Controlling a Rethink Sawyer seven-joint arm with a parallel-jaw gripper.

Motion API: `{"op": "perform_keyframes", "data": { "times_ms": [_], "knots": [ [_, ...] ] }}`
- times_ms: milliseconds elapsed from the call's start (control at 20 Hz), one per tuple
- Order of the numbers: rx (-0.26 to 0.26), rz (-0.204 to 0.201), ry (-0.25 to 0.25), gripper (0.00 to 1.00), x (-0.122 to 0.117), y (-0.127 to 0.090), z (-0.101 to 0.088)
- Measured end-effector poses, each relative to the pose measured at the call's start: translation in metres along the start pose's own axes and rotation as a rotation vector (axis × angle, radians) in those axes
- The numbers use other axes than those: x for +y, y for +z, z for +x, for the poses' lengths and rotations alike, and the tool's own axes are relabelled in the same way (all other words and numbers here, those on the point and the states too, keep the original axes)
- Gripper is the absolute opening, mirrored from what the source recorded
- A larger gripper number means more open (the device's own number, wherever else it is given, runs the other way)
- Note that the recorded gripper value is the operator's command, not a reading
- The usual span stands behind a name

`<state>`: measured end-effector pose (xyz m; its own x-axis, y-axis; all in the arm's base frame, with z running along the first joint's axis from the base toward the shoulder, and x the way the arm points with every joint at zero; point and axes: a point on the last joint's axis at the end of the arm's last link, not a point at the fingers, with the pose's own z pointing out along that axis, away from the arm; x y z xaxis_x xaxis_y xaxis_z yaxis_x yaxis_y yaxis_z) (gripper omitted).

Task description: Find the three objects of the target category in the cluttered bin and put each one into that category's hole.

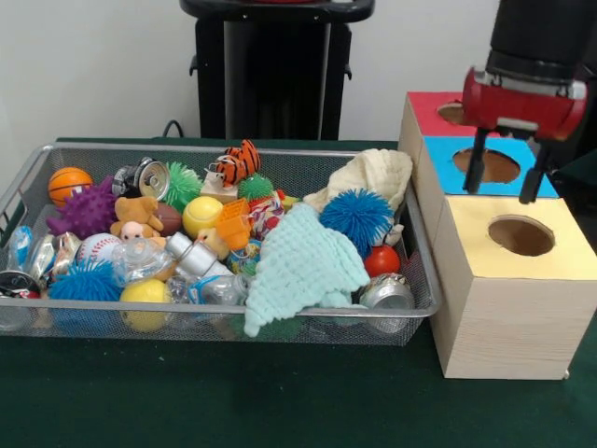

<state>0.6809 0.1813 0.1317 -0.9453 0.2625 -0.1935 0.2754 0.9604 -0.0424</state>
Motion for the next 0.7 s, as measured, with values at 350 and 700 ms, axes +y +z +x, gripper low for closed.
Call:
{"op": "perform_keyframes", "data": {
  "times_ms": [350, 700],
  "knots": [
    [0.009, -0.002, 0.055, 1.0, -0.03, -0.053, -0.028],
    [-0.02, -0.014, 0.061, 1.0, -0.033, -0.073, -0.037]
  ]
}}
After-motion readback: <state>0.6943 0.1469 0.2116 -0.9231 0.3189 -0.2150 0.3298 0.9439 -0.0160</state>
